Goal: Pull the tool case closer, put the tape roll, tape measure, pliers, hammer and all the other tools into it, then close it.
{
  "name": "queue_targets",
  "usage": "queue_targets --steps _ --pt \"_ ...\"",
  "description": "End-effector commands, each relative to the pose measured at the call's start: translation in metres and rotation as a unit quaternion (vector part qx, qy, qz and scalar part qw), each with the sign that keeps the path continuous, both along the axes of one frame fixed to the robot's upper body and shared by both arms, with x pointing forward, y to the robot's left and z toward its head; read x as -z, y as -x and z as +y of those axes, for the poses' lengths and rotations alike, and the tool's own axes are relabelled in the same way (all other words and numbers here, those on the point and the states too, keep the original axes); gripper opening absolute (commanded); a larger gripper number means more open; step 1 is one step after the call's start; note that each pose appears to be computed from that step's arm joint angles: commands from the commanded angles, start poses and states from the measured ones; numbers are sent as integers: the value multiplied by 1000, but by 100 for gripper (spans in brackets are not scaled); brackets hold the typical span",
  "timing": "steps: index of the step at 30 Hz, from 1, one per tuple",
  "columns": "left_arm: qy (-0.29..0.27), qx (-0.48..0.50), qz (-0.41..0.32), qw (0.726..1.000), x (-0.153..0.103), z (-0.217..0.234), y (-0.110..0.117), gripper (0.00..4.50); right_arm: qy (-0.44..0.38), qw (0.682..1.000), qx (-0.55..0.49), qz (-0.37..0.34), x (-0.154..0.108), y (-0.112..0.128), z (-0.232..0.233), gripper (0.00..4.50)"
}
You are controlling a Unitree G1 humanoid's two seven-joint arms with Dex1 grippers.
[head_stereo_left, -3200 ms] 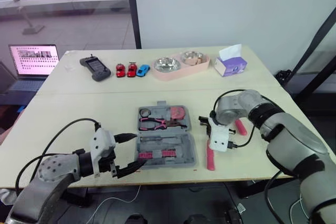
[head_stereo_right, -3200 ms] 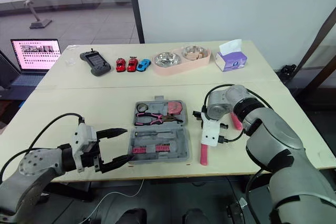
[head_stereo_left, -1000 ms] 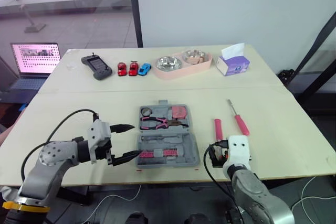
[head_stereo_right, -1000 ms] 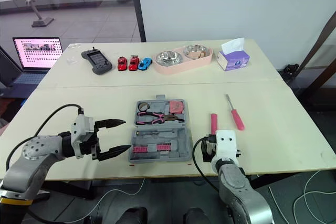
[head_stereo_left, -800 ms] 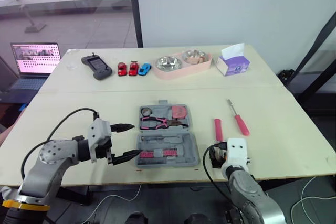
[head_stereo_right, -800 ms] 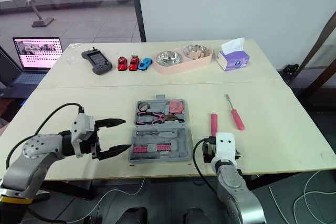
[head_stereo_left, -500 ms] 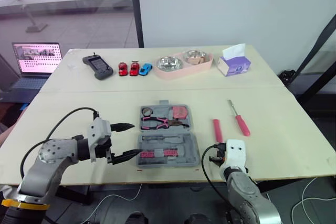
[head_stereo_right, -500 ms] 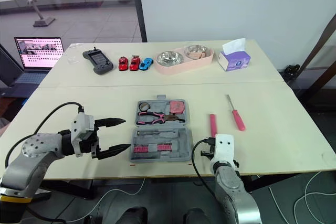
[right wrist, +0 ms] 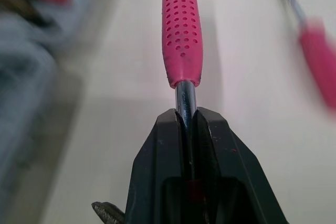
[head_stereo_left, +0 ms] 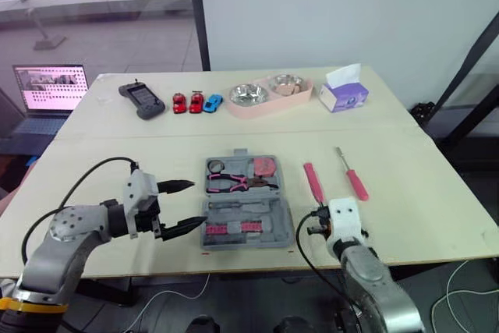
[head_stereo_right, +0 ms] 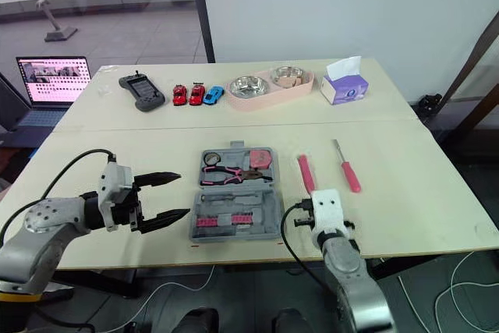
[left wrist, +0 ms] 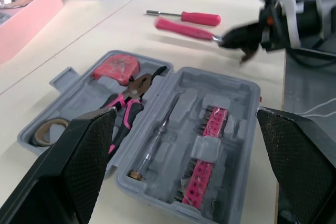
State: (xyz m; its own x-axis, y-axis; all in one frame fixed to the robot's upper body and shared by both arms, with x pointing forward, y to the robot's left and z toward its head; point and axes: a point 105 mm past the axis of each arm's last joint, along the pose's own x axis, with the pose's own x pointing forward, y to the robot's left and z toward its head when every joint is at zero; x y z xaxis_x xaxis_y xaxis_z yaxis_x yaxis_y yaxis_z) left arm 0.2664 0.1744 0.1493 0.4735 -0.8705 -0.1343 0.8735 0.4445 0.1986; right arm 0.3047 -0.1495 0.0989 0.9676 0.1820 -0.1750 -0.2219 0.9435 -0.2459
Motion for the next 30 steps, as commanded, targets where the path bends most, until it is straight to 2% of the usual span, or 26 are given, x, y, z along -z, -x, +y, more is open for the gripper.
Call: queue_targets --steps 1,3,6,12,17,21,30 --pt "5 -17 -1 1000 -6 21 2 450 0 979 -202 -35 -63 6 53 4" --pt "-5 -24 3 1000 -1 33 2 450 22 959 -283 10 -73 10 67 4" --pt "-24 -35 14 999 8 53 5 450 105 913 -384 93 -79 14 84 4" --pt "-61 -29 23 997 23 66 10 450 279 855 -398 183 -75 -10 89 4" --pt "-74 -16 19 997 30 63 18 450 310 829 -414 210 -73 -6 104 4" --pt "-67 -12 14 998 32 61 22 450 324 809 -425 247 -55 6 118 4" --pt "-65 -5 -14 998 36 58 24 450 321 802 -416 283 -44 10 125 4"
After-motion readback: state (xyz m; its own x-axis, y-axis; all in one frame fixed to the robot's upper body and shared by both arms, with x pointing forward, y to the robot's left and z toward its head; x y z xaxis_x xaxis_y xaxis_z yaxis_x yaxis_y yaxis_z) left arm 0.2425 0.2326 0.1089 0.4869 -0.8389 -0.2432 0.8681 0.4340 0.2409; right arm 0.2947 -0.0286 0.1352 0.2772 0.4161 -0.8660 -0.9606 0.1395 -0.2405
